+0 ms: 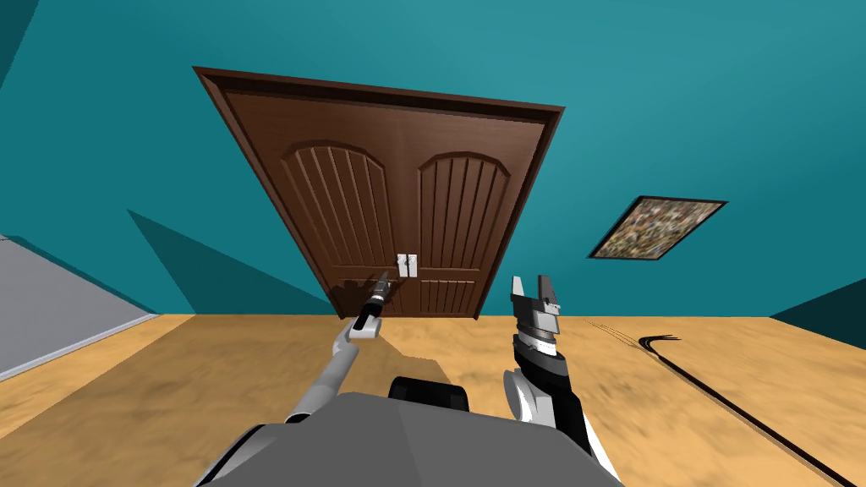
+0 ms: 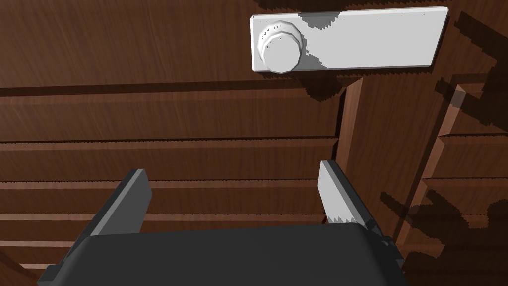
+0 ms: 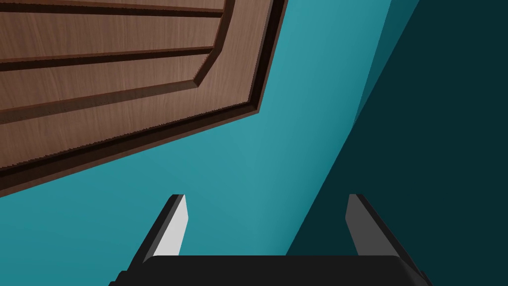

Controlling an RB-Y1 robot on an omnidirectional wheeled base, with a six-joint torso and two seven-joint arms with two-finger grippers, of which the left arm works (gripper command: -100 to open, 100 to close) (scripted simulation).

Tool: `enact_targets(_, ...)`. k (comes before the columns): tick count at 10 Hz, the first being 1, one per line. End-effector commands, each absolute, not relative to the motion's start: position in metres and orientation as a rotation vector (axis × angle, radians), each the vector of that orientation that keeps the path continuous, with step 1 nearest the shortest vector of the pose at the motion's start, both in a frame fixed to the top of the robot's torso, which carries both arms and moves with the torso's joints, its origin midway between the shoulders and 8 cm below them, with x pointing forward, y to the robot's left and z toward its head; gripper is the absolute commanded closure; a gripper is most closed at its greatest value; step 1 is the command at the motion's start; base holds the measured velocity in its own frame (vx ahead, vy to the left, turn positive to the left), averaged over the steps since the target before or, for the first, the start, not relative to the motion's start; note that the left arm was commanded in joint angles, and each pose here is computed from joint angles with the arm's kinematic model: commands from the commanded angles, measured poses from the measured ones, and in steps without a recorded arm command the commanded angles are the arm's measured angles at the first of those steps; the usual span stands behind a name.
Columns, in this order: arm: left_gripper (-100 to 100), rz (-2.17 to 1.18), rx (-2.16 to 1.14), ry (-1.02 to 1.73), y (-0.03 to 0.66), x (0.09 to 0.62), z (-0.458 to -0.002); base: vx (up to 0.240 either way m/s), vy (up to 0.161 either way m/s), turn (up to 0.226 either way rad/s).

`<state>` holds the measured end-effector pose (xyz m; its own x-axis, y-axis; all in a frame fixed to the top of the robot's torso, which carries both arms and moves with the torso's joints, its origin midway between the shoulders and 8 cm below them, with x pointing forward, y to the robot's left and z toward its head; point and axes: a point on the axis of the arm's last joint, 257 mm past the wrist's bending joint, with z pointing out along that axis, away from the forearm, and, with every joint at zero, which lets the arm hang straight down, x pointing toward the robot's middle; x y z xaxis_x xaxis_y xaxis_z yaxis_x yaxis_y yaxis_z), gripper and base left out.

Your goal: Pull the door open

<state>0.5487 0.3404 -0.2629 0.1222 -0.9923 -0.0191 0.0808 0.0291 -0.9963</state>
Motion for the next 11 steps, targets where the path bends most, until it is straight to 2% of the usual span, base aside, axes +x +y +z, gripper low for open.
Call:
enact_targets(1, -100, -1.132, -1.206, 1.08, 0.343, 0.552, -0.271, 0.095, 0.014, -0.031)
enact_targets(8, -100, -1.111, -1.259, 1.103, 0.349, 0.561, -0.292, 0.082, 0.014, -0.034)
enact_targets(9, -100, -1.053, -1.29, 1.093, 0.383, 0.546, -0.305, -0.04, 0.04, 0.154)
enact_targets(11, -100, -1.013, -1.309, 1.084, 0.407, 0.535, -0.312, -0.042, 0.047, 0.096)
